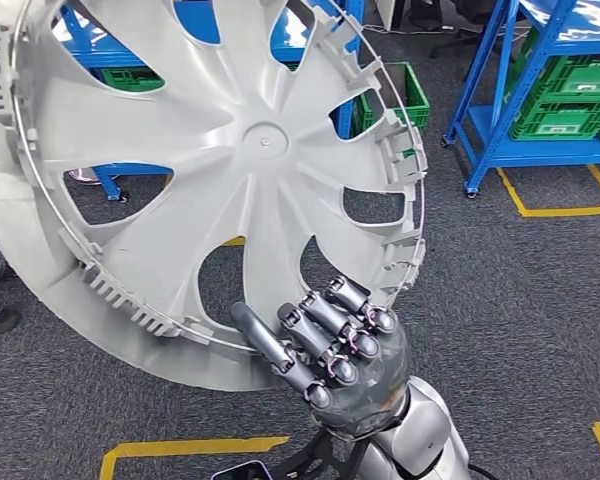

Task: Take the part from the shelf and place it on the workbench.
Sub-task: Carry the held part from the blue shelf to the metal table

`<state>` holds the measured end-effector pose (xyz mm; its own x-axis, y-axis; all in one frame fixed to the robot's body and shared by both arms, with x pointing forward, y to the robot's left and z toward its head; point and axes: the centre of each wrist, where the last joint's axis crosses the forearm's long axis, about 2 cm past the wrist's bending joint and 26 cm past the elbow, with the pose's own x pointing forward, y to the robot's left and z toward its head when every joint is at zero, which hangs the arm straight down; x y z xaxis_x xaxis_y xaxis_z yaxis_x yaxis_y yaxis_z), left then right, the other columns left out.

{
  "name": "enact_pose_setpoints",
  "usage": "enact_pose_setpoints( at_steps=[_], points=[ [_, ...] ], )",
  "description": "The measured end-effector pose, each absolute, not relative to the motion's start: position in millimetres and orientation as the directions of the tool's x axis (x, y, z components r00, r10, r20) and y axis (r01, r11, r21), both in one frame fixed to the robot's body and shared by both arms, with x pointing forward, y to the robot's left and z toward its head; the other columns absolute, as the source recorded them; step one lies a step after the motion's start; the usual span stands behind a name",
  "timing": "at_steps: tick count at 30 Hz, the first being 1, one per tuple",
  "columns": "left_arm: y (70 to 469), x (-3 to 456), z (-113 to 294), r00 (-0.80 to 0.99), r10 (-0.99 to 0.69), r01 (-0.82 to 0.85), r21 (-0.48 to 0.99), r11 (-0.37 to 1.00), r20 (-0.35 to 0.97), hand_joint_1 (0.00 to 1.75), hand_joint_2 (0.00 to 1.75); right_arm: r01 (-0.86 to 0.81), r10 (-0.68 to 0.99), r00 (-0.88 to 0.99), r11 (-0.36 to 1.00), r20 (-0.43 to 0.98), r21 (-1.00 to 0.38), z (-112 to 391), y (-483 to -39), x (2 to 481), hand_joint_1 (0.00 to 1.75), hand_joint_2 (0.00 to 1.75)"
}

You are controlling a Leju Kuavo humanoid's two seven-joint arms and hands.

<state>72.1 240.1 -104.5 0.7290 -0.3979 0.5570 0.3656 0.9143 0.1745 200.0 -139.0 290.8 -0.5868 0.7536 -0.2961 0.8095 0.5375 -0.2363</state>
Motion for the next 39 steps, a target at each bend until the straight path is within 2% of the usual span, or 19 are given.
enact_pose_setpoints(
  at_steps=[39],
  points=[
    [238.8,73.0,-104.2,0.723,-0.411,0.380,0.177,0.908,0.556,0.00,0.00,0.808,0.762,-0.588,0.536,-0.272,-0.244,288.9,-139.0,201.1,1.75,1.75]
  ],
)
